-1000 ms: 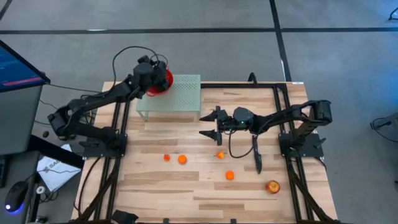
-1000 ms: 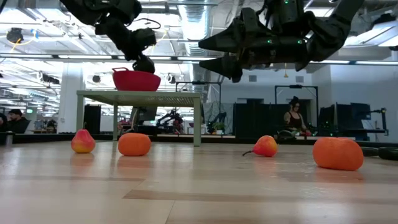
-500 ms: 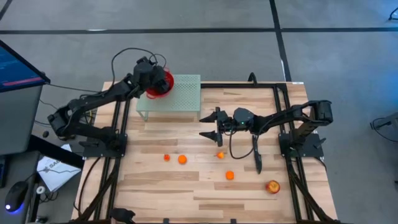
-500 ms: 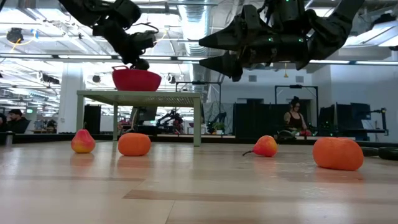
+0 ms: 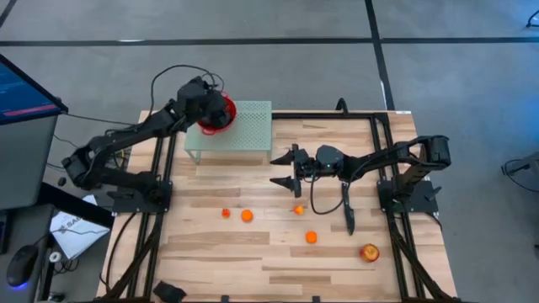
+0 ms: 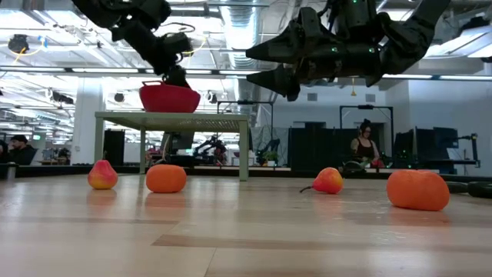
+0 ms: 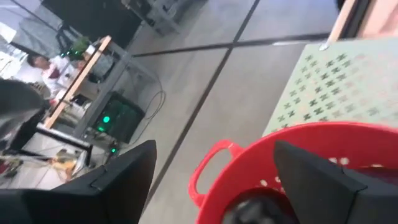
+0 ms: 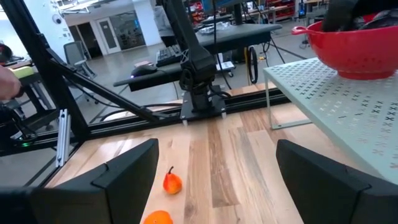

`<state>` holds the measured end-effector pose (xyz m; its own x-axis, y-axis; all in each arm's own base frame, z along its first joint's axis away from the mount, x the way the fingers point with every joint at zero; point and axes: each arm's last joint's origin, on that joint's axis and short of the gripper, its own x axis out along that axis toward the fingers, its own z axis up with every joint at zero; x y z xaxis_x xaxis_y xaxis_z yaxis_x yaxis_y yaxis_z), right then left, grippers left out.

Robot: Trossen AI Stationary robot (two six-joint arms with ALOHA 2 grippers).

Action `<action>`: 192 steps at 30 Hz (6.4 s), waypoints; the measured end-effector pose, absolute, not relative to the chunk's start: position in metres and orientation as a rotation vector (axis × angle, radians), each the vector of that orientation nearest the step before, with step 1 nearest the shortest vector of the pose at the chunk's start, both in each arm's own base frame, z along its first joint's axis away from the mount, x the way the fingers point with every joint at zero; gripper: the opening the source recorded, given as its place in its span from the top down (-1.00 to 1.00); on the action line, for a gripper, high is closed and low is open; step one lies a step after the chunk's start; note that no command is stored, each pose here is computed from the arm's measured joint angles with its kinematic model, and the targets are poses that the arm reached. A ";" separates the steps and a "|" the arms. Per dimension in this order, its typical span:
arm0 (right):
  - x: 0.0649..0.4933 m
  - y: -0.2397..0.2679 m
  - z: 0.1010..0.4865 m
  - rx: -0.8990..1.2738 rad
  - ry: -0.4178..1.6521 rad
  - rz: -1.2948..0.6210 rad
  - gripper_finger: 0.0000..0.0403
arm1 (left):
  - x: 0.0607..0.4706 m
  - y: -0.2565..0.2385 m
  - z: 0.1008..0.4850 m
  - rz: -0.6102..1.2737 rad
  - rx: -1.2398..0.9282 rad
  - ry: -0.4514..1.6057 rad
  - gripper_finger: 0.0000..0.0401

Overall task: Pick & Place Fruit
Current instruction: Put the right red and yellow pear into the red strainer bowl

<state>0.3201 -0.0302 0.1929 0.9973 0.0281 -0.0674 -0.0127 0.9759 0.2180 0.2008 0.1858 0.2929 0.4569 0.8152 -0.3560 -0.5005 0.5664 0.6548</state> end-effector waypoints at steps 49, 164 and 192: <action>0.417 0.033 0.145 -0.058 1.546 0.423 0.17 | 0.205 -0.016 0.201 0.249 -0.083 0.322 -0.56; 0.330 0.060 0.155 0.330 1.819 -0.136 0.62 | 0.205 -0.018 0.202 0.214 -0.082 0.319 -0.56; 0.309 0.033 0.134 0.166 1.880 0.022 0.27 | 0.205 -0.018 0.201 0.210 -0.082 0.323 -0.57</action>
